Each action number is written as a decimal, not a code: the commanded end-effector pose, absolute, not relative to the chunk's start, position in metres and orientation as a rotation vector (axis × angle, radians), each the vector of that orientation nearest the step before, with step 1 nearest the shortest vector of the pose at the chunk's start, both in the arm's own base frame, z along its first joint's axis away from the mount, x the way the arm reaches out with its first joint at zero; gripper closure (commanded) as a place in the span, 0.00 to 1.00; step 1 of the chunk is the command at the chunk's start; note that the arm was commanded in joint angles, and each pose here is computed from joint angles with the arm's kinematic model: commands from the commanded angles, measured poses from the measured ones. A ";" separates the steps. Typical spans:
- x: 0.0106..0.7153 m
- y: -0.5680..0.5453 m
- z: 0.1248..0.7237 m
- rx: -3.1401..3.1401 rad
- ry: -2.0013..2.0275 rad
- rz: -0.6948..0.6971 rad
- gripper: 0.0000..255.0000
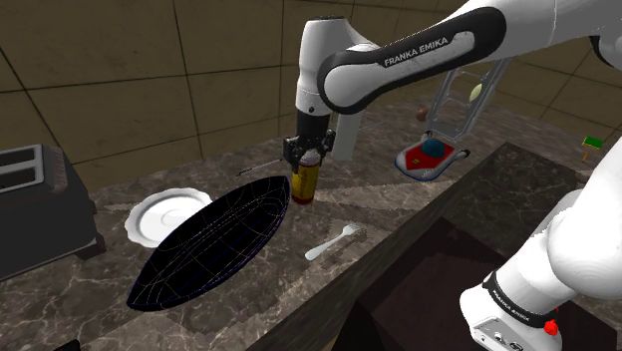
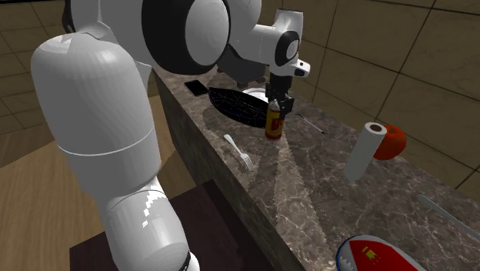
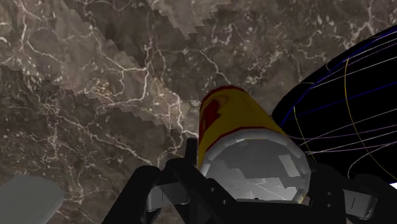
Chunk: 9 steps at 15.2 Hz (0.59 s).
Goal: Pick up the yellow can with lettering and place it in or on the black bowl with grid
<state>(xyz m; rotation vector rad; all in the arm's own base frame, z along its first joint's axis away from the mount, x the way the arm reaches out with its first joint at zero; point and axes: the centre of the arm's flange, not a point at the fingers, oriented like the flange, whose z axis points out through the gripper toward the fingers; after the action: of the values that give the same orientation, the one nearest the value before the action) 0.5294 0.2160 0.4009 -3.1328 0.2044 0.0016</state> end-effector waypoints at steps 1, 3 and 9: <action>0.529 0.216 0.412 -3.133 0.204 0.001 1.00; 0.529 0.216 0.423 -3.133 0.204 0.001 1.00; 0.529 0.216 0.454 -3.133 0.204 0.001 1.00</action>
<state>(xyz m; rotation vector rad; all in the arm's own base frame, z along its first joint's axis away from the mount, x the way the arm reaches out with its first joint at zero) 0.5289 0.2144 0.4477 -3.1331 0.2039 0.0018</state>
